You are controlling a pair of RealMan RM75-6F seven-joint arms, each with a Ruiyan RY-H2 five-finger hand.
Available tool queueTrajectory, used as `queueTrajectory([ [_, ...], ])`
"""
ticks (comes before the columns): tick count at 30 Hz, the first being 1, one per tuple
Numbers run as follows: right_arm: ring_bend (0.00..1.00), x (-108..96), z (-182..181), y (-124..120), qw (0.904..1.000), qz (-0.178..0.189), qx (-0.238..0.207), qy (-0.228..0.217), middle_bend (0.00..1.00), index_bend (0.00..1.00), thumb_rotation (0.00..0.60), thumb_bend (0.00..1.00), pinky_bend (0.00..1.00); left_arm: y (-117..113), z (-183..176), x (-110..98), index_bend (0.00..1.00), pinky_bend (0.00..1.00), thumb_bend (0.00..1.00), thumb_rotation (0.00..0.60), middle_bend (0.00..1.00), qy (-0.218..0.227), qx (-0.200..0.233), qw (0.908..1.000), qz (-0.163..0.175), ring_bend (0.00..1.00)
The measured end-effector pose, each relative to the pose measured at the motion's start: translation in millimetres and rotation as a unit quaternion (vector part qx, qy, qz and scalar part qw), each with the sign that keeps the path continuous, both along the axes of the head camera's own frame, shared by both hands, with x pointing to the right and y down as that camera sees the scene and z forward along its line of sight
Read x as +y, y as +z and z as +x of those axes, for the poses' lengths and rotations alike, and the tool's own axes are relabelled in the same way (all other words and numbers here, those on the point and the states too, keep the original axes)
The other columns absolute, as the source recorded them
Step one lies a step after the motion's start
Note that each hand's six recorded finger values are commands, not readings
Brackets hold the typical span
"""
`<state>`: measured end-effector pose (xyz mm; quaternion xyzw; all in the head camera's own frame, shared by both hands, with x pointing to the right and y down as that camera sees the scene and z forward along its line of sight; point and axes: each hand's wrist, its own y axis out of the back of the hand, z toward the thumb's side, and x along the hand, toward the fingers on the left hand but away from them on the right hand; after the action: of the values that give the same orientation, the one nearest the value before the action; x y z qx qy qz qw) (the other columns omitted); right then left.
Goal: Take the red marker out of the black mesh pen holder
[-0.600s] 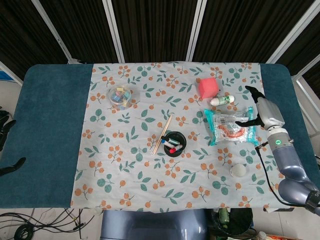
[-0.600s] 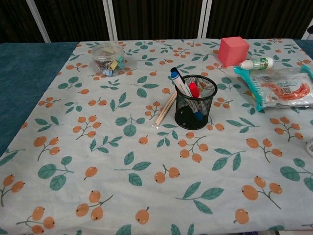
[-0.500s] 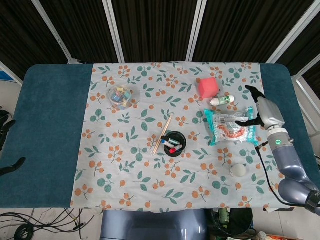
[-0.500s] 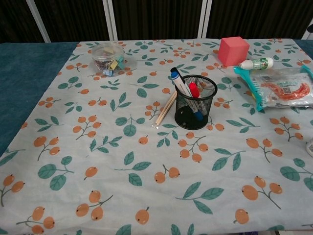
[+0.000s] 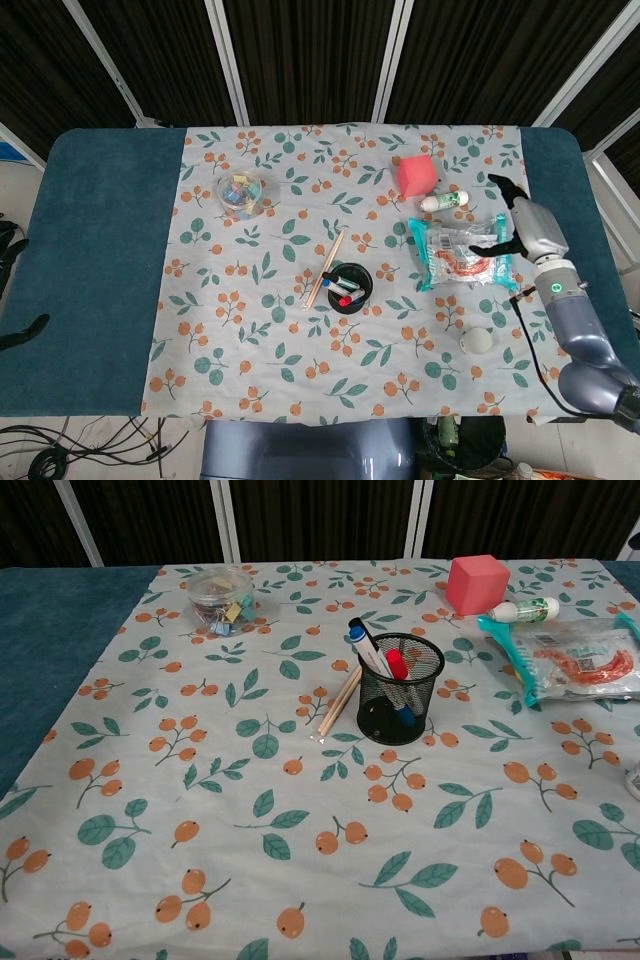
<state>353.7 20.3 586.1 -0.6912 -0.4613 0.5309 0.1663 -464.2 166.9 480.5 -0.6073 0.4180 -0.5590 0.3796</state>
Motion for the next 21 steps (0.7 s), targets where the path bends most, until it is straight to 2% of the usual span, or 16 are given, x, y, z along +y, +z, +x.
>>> queueTrajectory([
  [8, 0.1, 5.7, -3.6, -2.4, 0.9999, -0.001, -0.01, -0.01, 0.1, 0.08, 0.6, 0.0, 0.18, -7.1, -0.6, -0.1, 0.08, 0.0, 0.18, 0.6, 0.0, -0.003, -0.001, 0.9999, 0.011, 0.0],
  [14, 0.1, 7.4, -11.0, -7.0, 0.9994, -0.006, -0.019, -0.03, 0.14, 0.13, 0.6, 0.0, 0.18, -0.9, -1.5, 3.0, 0.08, 0.0, 0.18, 0.6, 0.0, -0.004, -0.011, 0.9999, -0.002, 0.0],
  [21, 0.1, 8.3, -28.3, -7.6, 0.9975, -0.023, -0.043, -0.051, 0.16, 0.14, 0.6, 0.01, 0.18, -0.8, 0.3, 3.6, 0.08, 0.0, 0.18, 0.6, 0.0, -0.003, -0.012, 0.9999, 0.0, 0.0],
])
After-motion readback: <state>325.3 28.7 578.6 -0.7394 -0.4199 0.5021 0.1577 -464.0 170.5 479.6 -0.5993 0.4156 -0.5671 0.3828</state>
